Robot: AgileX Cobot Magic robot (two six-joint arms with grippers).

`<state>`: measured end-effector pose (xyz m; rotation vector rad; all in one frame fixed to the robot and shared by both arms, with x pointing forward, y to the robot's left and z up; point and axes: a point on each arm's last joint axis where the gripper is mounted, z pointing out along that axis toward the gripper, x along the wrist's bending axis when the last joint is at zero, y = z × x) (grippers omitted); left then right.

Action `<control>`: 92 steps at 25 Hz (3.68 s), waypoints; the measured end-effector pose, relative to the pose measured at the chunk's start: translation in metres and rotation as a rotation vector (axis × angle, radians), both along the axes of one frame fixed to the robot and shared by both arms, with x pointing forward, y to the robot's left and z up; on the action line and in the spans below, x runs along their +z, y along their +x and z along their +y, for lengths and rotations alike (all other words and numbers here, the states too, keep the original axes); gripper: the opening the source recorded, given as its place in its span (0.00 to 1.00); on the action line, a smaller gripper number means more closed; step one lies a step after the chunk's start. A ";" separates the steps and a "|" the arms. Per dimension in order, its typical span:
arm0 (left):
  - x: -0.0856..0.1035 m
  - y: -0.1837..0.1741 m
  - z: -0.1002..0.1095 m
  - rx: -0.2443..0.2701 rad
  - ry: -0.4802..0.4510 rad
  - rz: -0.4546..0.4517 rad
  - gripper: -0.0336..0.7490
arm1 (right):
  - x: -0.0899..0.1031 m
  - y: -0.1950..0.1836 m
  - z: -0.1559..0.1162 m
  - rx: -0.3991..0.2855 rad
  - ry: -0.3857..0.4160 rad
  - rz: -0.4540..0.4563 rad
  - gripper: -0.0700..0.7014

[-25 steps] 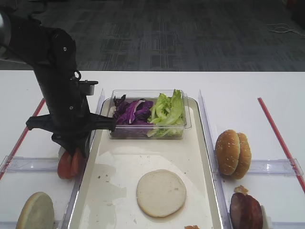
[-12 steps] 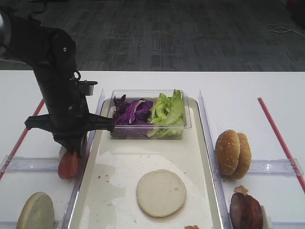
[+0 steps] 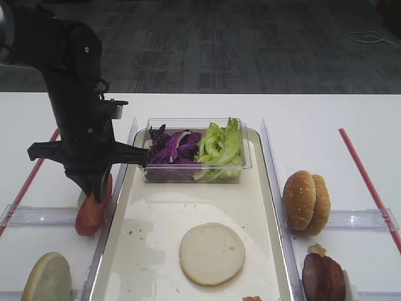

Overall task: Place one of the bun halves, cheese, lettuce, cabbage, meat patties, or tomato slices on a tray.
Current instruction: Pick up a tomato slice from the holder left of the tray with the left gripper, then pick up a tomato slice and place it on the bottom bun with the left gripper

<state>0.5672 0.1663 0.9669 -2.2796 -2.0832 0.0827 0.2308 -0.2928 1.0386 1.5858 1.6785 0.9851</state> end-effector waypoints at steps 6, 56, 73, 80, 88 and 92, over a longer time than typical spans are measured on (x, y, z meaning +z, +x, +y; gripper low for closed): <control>0.009 0.003 -0.001 -0.001 0.000 -0.001 0.06 | 0.000 0.000 0.000 0.000 0.000 0.000 0.67; 0.079 -0.088 -0.010 -0.071 -0.261 -0.046 0.05 | 0.000 0.000 0.000 -0.001 0.002 -0.002 0.67; 0.050 -0.095 -0.047 -0.161 -0.680 0.029 0.05 | 0.000 0.000 0.000 -0.001 0.002 -0.002 0.67; 0.032 -0.086 -0.062 -0.198 -0.804 0.058 0.05 | 0.000 0.000 0.000 -0.001 0.002 -0.002 0.67; 0.001 -0.074 -0.073 -0.203 -0.871 0.099 0.05 | 0.000 0.000 0.000 -0.001 0.002 -0.002 0.67; -0.016 -0.069 -0.079 -0.181 -0.904 0.123 0.05 | 0.000 0.000 0.000 -0.001 0.002 -0.002 0.67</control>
